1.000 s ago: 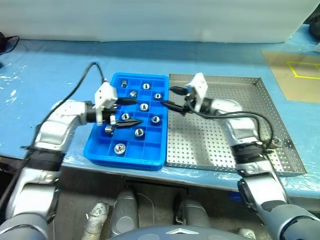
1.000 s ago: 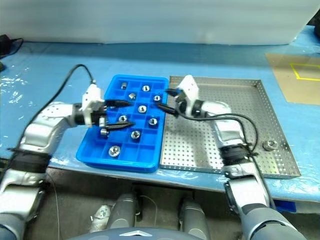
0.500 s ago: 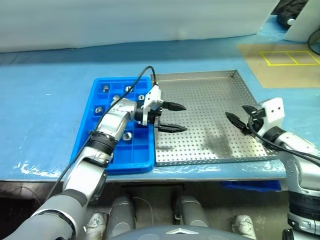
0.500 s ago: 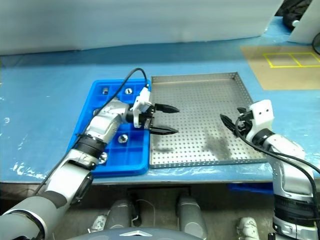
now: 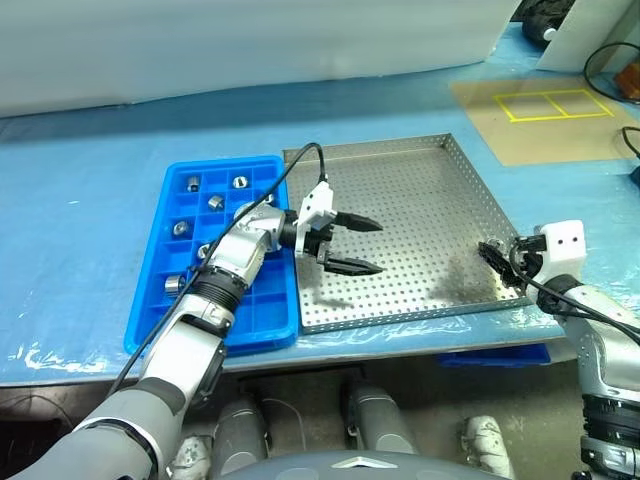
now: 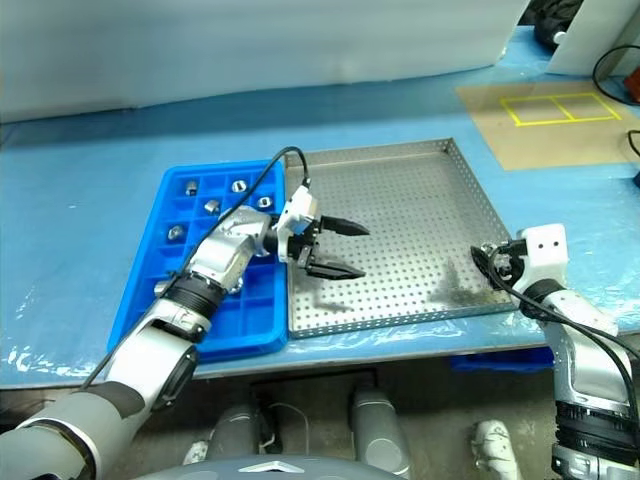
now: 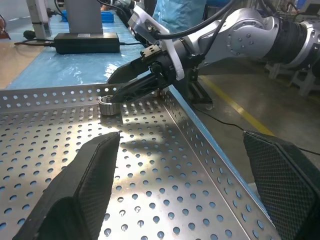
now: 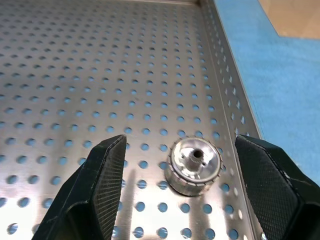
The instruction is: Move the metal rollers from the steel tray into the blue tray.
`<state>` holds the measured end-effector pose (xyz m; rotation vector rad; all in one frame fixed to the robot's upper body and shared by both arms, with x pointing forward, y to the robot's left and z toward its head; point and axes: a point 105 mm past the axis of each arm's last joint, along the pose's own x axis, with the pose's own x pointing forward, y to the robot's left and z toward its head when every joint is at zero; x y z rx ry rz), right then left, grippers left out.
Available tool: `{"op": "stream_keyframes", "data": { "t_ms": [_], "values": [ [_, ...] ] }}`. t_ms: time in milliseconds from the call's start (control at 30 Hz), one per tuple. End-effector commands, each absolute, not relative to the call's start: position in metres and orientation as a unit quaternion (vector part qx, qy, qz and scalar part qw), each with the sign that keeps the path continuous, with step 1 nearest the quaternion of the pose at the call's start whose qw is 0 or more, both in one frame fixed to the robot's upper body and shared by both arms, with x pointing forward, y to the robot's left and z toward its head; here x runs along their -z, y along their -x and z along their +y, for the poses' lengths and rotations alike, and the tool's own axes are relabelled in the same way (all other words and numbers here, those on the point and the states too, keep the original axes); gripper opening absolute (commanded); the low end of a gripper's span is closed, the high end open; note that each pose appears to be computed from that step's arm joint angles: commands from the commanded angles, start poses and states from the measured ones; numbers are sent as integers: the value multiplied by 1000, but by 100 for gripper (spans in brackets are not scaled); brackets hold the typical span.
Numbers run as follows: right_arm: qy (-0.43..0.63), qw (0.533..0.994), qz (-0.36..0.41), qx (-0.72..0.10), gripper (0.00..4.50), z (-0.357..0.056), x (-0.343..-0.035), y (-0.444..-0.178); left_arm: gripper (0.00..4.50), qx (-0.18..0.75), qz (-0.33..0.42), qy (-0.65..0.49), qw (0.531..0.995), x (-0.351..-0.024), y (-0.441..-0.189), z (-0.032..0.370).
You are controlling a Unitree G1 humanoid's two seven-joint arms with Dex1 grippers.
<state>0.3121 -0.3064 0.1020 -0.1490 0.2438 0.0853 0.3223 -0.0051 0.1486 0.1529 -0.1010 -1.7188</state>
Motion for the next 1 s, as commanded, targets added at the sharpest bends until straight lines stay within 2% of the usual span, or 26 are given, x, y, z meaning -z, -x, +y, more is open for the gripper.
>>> {"op": "stream_keyframes", "data": {
  "t_ms": [33,367,633,733,833,867,1000],
  "values": [
    [95,989,114,-24,355,-318,-103,-321,414,748,-62,-83,655,-153,-323,1],
    [88,985,149,10,355,-336,-72,-327,414,735,-63,-89,669,-151,-324,8],
    [73,984,158,34,355,-352,-66,-320,414,731,-61,-94,673,-150,-324,12],
    [74,986,151,10,291,-343,-67,-319,414,730,-61,-94,674,-150,-324,12],
    [76,985,155,9,186,-339,-66,-321,414,730,-62,-96,674,-150,-324,12],
    [81,984,157,13,165,-339,-66,-321,414,730,-62,-97,674,-150,-324,12],
    [84,986,145,-6,167,-328,-73,-328,414,733,-58,-98,671,-150,-322,15]
  ]
}}
